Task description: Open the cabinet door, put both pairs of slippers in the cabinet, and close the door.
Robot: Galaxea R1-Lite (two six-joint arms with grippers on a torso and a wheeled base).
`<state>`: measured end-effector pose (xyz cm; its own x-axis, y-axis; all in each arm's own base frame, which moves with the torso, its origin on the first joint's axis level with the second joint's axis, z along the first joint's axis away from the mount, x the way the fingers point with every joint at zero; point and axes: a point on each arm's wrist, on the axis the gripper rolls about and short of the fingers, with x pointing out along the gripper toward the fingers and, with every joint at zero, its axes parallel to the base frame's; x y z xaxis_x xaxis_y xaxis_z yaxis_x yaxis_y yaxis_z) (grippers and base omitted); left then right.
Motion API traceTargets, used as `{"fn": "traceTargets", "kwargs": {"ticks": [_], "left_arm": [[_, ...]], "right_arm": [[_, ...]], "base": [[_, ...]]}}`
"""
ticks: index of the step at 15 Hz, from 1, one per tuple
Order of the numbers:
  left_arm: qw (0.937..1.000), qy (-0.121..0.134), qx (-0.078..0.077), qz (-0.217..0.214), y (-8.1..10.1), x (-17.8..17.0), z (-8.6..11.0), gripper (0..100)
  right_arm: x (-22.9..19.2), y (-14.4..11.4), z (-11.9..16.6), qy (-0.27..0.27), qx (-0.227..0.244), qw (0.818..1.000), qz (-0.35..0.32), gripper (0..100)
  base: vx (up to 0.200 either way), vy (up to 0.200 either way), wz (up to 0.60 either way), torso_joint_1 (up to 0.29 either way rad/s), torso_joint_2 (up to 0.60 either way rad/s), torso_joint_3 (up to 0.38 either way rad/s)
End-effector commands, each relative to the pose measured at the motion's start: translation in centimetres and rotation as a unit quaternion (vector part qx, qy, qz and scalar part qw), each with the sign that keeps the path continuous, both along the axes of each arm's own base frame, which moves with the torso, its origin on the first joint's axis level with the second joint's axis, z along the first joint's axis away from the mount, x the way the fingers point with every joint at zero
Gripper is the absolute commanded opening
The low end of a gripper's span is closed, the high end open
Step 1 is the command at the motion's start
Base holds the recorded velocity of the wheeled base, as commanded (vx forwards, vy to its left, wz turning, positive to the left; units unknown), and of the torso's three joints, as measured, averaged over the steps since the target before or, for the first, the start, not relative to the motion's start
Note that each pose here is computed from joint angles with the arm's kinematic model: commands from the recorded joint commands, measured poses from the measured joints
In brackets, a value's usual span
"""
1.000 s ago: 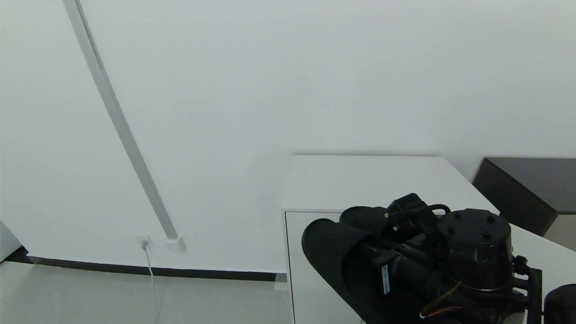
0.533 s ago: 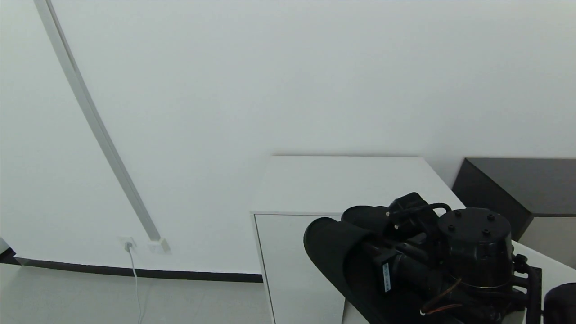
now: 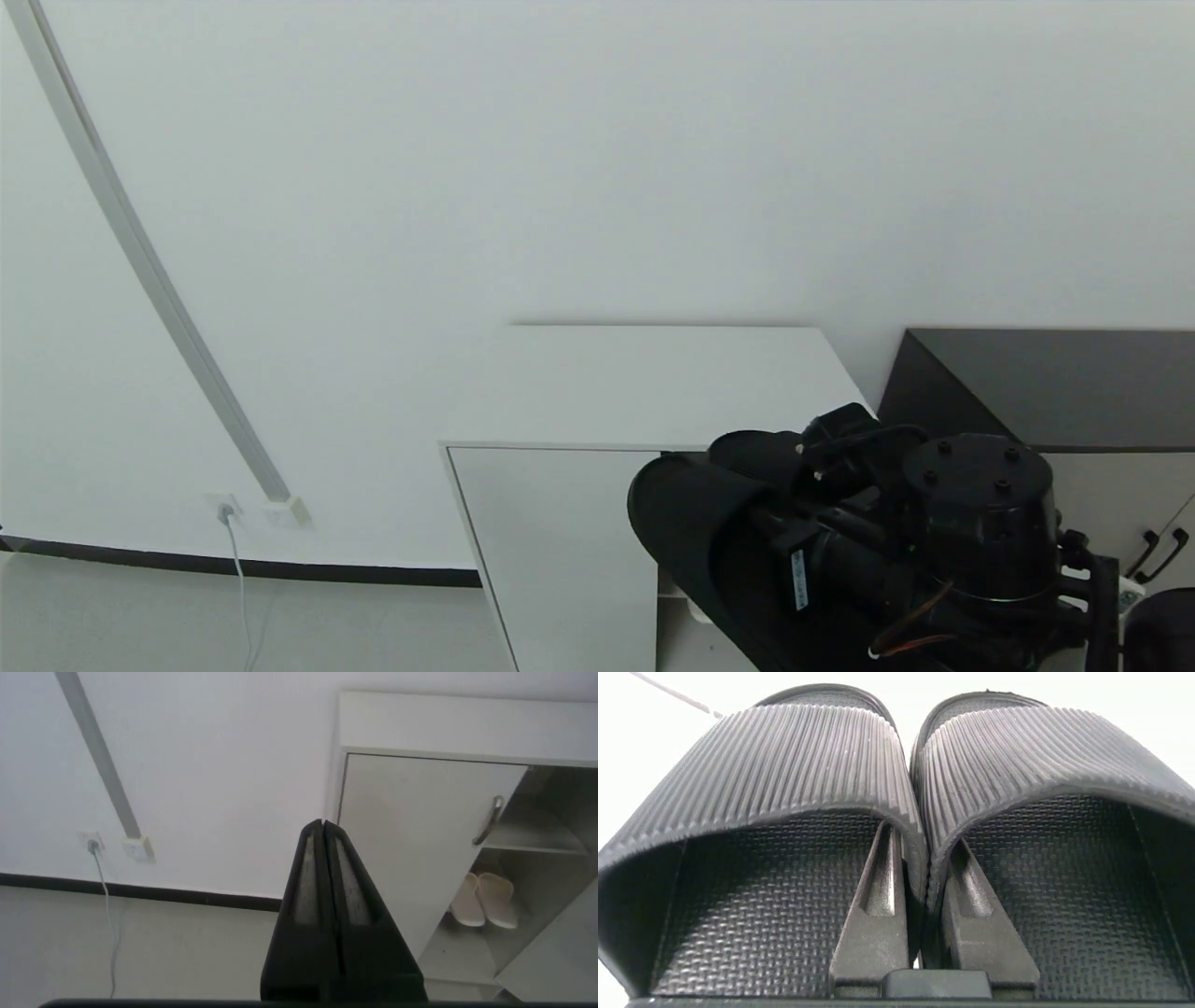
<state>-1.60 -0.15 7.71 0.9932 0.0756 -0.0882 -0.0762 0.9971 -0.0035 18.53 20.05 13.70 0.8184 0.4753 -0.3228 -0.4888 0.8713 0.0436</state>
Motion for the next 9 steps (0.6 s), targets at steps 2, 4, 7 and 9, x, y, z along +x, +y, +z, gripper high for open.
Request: {"fn": "traceTargets", "kwargs": {"ticks": [2,4,7,9], "left_arm": [[1.0000,0.000,-0.001,0.000,0.00,0.01,0.01,0],[1.0000,0.000,0.000,0.000,0.00,0.01,0.01,0],[1.0000,0.000,0.000,0.000,0.00,0.01,0.01,0],[1.0000,0.000,0.000,0.000,0.00,0.01,0.01,0]], "right_arm": [[0.06,0.07,-0.15,0.002,-0.001,1.000,-0.001,0],[-0.02,0.30,-0.48,0.006,-0.006,1.000,0.003,0],[-0.27,0.40,-0.59,0.006,-0.008,1.000,0.008,0],[-0.25,0.42,-0.50,0.002,-0.003,1.000,0.008,0]], "base": [[0.000,0.000,0.00,0.000,0.00,0.000],[0.000,0.000,0.00,0.000,0.00,0.000],[0.000,0.000,-0.40,0.002,0.00,0.002],[0.000,0.000,0.00,0.000,0.00,0.000]]}}
